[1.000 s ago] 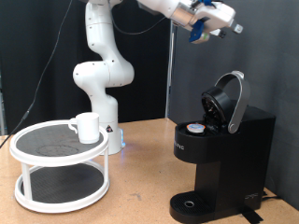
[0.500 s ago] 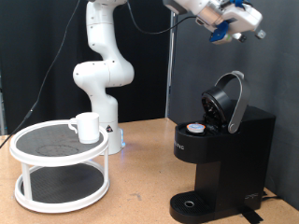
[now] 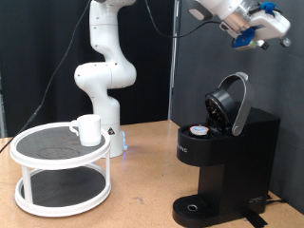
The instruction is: Make a cup of coffee with the keurig machine
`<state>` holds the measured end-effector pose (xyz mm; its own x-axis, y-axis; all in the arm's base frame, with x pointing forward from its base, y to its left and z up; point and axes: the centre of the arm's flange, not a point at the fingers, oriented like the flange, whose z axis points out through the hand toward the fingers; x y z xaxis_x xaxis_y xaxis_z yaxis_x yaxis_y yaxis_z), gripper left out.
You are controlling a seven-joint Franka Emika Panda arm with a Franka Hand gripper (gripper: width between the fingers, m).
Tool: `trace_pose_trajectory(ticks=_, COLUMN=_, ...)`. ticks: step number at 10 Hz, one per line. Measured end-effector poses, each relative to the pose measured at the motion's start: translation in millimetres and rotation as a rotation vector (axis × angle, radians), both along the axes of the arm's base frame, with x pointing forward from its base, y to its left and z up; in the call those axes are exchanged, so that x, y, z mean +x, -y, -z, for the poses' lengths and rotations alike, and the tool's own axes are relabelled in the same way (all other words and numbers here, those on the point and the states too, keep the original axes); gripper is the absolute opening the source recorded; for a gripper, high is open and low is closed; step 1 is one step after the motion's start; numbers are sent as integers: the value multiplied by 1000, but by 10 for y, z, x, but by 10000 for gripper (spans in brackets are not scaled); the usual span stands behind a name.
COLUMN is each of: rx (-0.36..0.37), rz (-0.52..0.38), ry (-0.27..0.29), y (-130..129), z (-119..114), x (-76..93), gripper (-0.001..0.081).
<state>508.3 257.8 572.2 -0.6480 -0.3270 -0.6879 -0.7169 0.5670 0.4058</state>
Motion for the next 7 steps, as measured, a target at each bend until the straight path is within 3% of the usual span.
trace_pose_trajectory(ticks=2, rx=-1, rz=-23, ry=-11, y=-128, z=64, x=33, gripper=734)
trace_pose_trajectory(ticks=3, rx=-2, rz=-31, ry=-18, y=-142, z=84, x=35, gripper=637)
trace_pose_trajectory(ticks=4, rx=-3, rz=-38, ry=-24, y=-143, z=88, x=30, gripper=637)
trace_pose_trajectory(ticks=5, rx=-7, rz=-43, ry=-25, y=-131, z=91, x=31, gripper=502)
trace_pose_trajectory(ticks=6, rx=-23, rz=-50, ry=-20, y=-104, z=89, x=36, gripper=318)
trace_pose_trajectory(ticks=7, rx=-40, rz=-57, ry=-14, y=-64, z=84, x=43, gripper=318)
